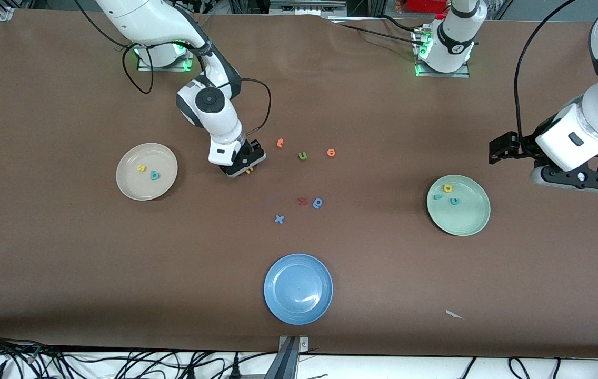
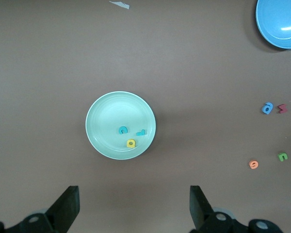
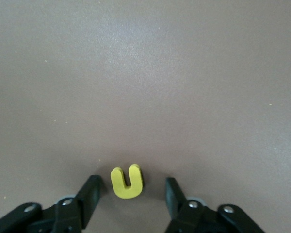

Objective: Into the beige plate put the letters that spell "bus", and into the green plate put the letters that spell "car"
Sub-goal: 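Lower the right gripper and grasp the yellow u letter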

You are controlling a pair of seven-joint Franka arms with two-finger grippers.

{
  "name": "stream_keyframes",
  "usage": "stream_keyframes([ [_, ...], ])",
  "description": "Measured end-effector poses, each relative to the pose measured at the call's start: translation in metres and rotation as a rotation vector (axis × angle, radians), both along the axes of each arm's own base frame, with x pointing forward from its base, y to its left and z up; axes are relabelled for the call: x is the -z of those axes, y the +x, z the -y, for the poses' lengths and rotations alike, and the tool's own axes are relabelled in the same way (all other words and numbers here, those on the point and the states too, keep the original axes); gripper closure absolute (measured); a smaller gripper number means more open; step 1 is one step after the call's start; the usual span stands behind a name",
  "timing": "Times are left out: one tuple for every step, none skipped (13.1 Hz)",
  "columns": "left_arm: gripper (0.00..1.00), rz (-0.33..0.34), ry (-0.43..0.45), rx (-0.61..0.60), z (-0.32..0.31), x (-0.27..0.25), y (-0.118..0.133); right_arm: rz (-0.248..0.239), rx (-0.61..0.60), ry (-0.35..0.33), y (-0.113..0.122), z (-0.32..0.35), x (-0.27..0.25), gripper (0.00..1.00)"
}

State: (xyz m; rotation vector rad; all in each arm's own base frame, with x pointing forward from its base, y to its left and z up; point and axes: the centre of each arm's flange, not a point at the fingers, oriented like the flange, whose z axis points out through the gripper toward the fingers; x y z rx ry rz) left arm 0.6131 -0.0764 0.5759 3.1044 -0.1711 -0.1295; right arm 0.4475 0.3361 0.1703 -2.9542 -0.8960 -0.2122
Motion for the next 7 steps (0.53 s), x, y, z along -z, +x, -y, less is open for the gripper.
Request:
stream_keyframes([
  [0.0, 0.0, 0.0, 0.0, 0.0, 0.0, 0.0, 0.0, 0.0, 0.0, 0.0, 0.0, -0.0001, 0.43],
  [0.0, 0.0, 0.0, 0.0, 0.0, 0.0, 0.0, 0.002, 0.0, 0.001, 0.0003, -0.0002, -0.0009, 0.48],
  [0.0, 0.0, 0.0, 0.0, 0.0, 0.0, 0.0, 0.002, 0.0, 0.001, 0.0004, -0.0002, -0.0011, 0.51],
  [0.0, 0.0, 0.0, 0.0, 0.0001, 0.0, 0.0, 0.002, 0.0, 0.002, 0.0004, -0.0002, -0.0012, 0.51],
  [0.0, 0.0, 0.0, 0.0, 0.0001, 0.0, 0.0, 0.003, 0.001, 0.002, 0.0004, -0.0002, -0.0014, 0.53],
  [0.0, 0.0, 0.0, 0.0, 0.0001, -0.0001, 0.0, 0.003, 0.001, 0.002, 0.0004, -0.0003, -0.0014, 0.53],
  [0.0, 0.0, 0.0, 0.0, 0.0001, -0.0002, 0.0, 0.003, 0.001, 0.002, 0.0004, -0.0003, -0.0016, 0.54],
])
